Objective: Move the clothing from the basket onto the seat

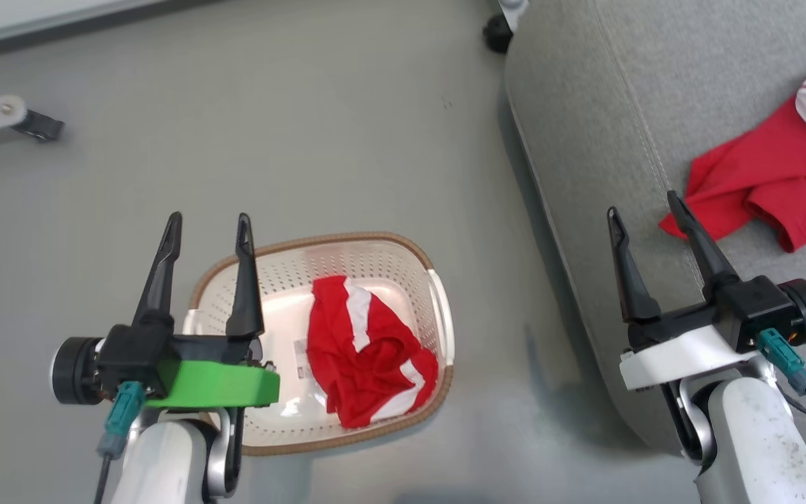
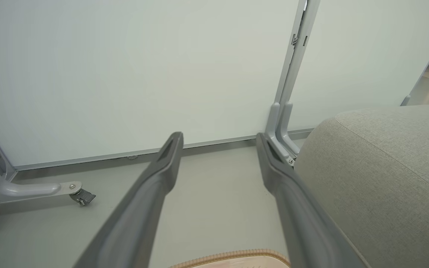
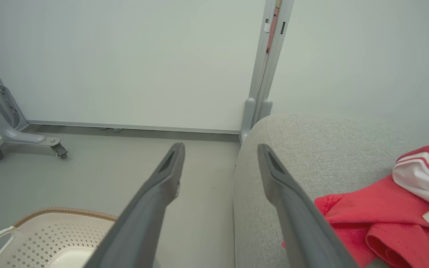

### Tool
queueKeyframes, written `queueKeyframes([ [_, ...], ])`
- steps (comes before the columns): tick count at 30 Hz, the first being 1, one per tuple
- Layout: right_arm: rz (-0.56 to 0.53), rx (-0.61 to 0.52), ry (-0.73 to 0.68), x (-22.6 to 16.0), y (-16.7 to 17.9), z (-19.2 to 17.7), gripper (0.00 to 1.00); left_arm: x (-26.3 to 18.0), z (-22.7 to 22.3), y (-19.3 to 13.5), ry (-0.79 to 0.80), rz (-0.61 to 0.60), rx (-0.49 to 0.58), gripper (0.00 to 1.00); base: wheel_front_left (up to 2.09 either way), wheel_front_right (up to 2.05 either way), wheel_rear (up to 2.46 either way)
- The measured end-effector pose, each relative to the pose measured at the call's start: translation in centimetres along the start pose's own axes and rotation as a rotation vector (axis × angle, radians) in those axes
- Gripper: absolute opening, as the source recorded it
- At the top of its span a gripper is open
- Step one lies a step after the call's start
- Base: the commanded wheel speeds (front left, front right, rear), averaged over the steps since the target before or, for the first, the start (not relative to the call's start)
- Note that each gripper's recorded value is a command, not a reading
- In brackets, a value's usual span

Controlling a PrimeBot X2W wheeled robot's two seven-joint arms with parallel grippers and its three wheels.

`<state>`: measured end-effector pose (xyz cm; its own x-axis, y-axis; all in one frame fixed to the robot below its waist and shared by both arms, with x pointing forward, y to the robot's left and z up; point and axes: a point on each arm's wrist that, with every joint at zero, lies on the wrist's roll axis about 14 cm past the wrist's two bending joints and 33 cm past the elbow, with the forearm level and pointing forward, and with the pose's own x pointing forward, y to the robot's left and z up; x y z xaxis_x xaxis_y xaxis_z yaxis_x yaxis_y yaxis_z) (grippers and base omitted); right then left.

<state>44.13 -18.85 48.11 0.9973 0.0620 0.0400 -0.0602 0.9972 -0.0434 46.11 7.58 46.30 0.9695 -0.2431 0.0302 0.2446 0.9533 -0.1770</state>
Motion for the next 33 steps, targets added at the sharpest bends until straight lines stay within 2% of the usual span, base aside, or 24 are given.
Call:
queueKeyframes([
  [8, 0.080, 0.044, -0.077, -1.2, 3.2, 3.1, 1.00, -3.8, 4.4, 3.3, -0.087, 0.106, 0.041, 1.00, 0.00, 0.00, 0.00],
  [13, 0.093, 0.066, -0.123, -2.6, 3.8, 4.9, 1.00, -6.5, 5.6, 4.1, -0.106, 0.144, 0.053, 1.00, 0.00, 0.00, 0.00],
  [22, 0.055, 0.080, -0.157, -6.3, 2.8, 6.5, 1.00, -10.4, 6.1, 3.7, -0.102, 0.161, 0.055, 1.00, 0.00, 0.00, 0.00],
  [33, 0.045, 0.075, -0.201, -8.2, 2.6, 8.0, 1.00, -11.4, 7.3, 2.9, -0.140, 0.141, 0.070, 1.00, 0.00, 0.00, 0.00],
])
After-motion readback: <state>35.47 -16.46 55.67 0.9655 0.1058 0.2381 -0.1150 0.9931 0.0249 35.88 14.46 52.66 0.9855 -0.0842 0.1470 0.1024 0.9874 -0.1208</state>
